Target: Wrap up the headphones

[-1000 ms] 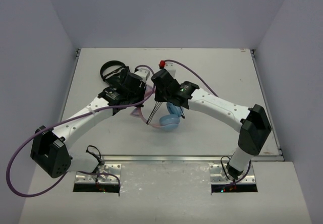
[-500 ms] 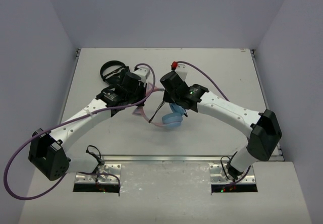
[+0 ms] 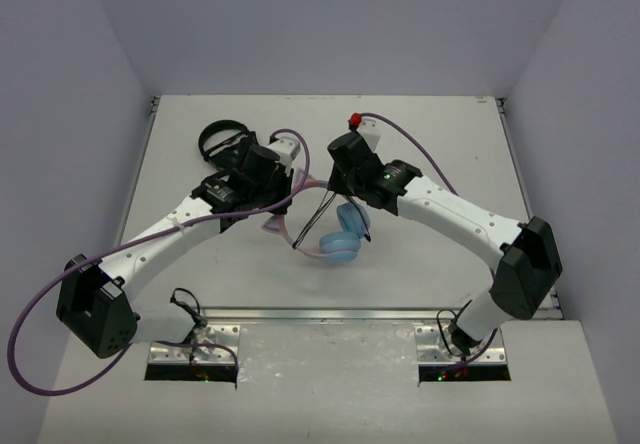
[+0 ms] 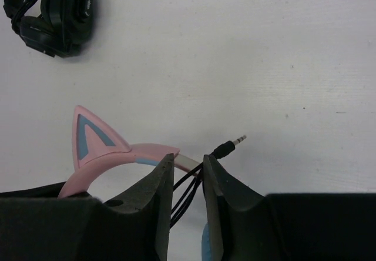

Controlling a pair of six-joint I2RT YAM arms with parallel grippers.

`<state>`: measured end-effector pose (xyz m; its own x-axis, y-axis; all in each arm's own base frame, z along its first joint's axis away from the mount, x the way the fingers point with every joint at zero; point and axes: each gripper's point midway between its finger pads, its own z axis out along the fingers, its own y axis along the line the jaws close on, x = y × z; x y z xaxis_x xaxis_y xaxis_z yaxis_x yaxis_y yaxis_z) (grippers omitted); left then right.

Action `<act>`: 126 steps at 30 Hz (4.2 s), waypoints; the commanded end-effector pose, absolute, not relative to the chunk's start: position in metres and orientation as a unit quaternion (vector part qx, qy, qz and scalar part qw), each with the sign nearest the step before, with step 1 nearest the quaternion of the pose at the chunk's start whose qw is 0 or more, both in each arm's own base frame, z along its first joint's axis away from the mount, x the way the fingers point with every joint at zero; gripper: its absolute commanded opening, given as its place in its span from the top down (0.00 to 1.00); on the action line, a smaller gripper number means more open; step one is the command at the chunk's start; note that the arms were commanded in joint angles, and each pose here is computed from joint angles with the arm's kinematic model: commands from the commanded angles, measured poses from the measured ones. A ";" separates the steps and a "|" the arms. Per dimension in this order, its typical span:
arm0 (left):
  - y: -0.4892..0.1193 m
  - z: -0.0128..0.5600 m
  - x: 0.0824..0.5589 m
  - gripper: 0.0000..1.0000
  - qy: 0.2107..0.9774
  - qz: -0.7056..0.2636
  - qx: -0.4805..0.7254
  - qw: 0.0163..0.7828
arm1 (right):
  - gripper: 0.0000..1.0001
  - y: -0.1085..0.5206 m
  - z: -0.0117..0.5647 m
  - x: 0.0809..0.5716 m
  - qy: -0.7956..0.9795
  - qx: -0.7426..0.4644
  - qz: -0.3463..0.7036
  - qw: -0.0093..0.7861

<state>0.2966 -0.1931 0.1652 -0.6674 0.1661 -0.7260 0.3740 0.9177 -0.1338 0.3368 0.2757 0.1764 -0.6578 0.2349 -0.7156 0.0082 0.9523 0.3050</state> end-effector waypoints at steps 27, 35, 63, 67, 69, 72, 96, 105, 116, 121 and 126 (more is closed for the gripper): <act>-0.213 0.199 0.307 0.99 0.869 -0.186 0.192 0.417 | 0.01 0.199 0.209 0.257 0.880 -0.118 0.216 0.407; -0.216 0.195 0.311 1.00 0.876 -0.181 0.192 0.403 | 0.01 0.180 0.204 0.214 0.869 -0.120 0.247 0.411; -0.354 0.114 0.345 1.00 0.811 -0.291 0.421 0.284 | 0.01 0.165 0.295 0.121 0.806 -0.210 0.356 0.424; -0.381 0.117 0.367 1.00 0.791 -0.261 0.463 0.304 | 0.01 0.161 0.297 0.111 0.805 -0.212 0.361 0.420; -0.398 0.102 0.373 0.99 0.785 -0.272 0.475 0.292 | 0.01 0.161 0.298 0.108 0.804 -0.213 0.364 0.418; -0.427 0.098 0.386 1.00 0.765 -0.274 0.501 0.299 | 0.01 0.161 0.294 0.107 0.813 -0.208 0.363 0.404; -0.580 0.084 0.387 0.48 0.642 -0.286 0.568 0.428 | 0.01 0.149 0.258 0.087 0.822 -0.142 0.389 0.391; -0.564 0.138 0.425 0.00 0.670 -0.222 0.482 0.518 | 0.01 0.152 0.241 0.095 0.829 -0.139 0.380 0.386; -0.349 0.303 0.487 0.00 0.787 -0.082 0.066 0.608 | 0.01 0.094 0.263 0.152 0.842 -0.073 0.194 0.498; -0.192 0.358 0.414 0.00 0.777 -0.034 -0.077 0.624 | 0.01 0.038 0.294 0.165 0.834 -0.033 0.056 0.548; -0.093 0.369 0.327 0.00 0.773 0.013 -0.134 0.620 | 0.01 0.012 0.323 0.160 0.835 -0.035 -0.009 0.548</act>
<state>0.3698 -0.1199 0.3922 -0.1316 -0.1955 -0.9718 -0.1421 0.9740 -0.1767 0.1581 0.0433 0.3055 -0.4172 0.0118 -0.9087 -0.1509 0.9851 0.0821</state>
